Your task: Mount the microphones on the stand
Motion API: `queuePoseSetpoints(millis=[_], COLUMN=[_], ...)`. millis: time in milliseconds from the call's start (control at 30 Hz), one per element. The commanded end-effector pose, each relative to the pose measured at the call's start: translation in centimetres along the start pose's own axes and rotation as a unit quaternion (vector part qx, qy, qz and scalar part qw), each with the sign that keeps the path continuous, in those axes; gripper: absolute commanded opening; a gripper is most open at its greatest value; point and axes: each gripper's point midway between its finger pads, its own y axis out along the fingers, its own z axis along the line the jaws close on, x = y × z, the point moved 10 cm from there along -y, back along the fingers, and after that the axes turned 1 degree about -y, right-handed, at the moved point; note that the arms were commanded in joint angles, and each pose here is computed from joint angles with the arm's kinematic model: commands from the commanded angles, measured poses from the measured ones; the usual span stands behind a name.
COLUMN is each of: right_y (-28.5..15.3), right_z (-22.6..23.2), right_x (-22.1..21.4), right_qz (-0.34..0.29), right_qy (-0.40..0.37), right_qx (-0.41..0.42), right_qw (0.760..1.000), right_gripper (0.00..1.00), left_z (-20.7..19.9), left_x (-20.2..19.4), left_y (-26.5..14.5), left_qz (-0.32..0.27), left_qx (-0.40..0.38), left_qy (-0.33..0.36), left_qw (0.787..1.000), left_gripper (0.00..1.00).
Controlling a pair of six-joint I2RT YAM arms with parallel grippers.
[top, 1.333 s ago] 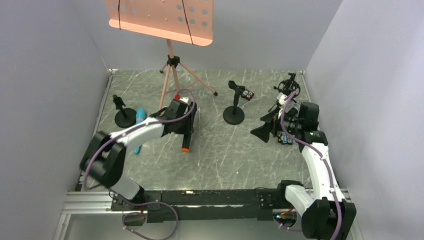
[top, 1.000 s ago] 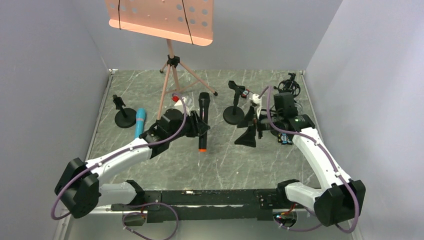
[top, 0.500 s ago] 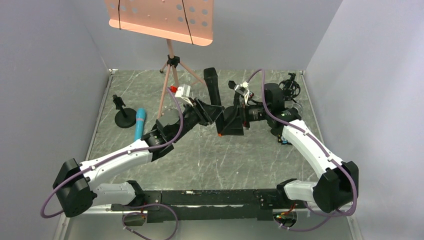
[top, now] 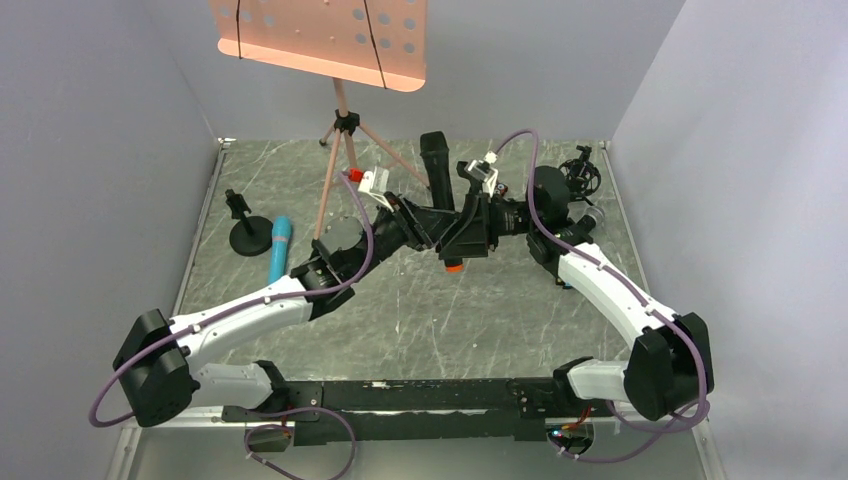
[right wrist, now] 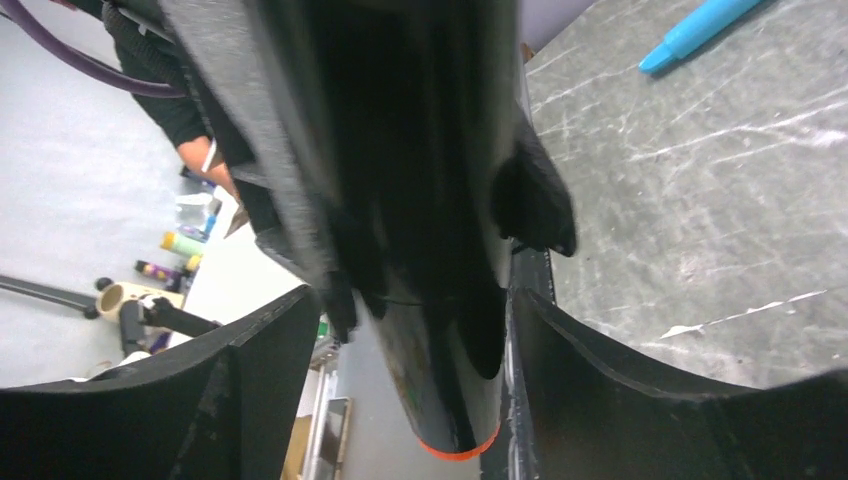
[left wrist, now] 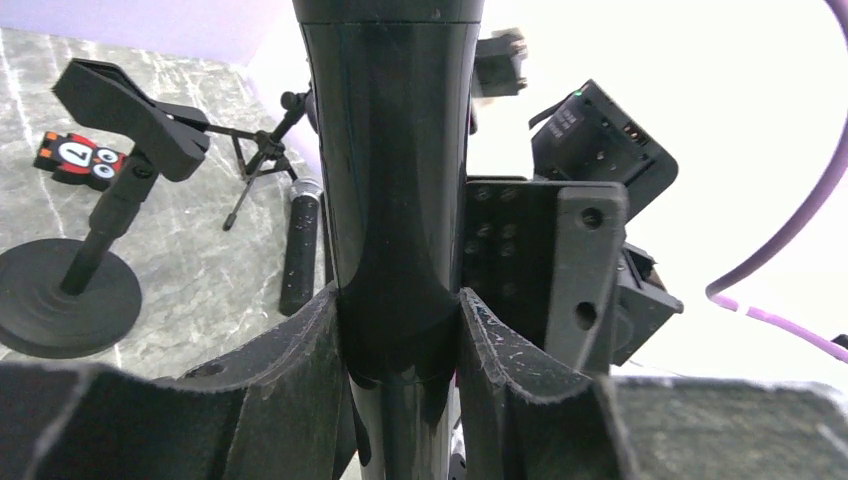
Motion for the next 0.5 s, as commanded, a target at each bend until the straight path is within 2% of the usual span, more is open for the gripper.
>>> queuePoseSetpoints(millis=[0, 100, 133, 233, 300, 367, 400, 467], right_y=[0.0, -0.1, -0.1, -0.1, -0.2, -0.4, -0.5, -0.7], right_z=[1.4, 1.3, 1.3, 1.1, 1.2, 1.3, 1.5, 1.6], right_x=[0.2, 0.2, 0.1, 0.0, -0.1, -0.1, -0.2, -0.3], right_qz=[-0.002, -0.001, -0.001, -0.002, -0.002, -0.001, -0.001, 0.002], right_qy=[-0.002, 0.002, 0.003, 0.004, -0.003, -0.009, -0.016, -0.032], right_qx=[0.03, 0.027, 0.027, 0.023, 0.022, 0.022, 0.022, 0.021], right_qw=[1.0, 1.0, 1.0, 1.0, 1.0, 1.0, 1.0, 0.999], right_gripper=[0.72, 0.62, 0.55, 0.17, 0.06, 0.0, 0.0, 0.0], left_z=[-3.6, -3.7, -3.7, -3.6, -3.5, -3.5, -3.5, -3.5], left_x=[2.5, 2.5, 2.5, 2.4, 2.4, 2.4, 2.4, 2.6], left_y=[0.5, 0.4, 0.3, 0.2, 0.0, -0.3, -0.5, -0.9], left_qz=[-0.044, -0.049, -0.051, -0.051, -0.053, -0.053, -0.051, -0.054], left_qx=[-0.093, -0.098, -0.098, -0.098, -0.098, -0.097, -0.098, -0.097], left_qy=[0.003, 0.003, 0.004, 0.004, 0.005, 0.004, 0.003, -0.002], left_qw=[0.995, 0.994, 0.994, 0.994, 0.994, 0.994, 0.994, 0.994], left_gripper=[0.0, 0.0, 0.0, 0.01, 0.03, 0.07, 0.18, 0.53])
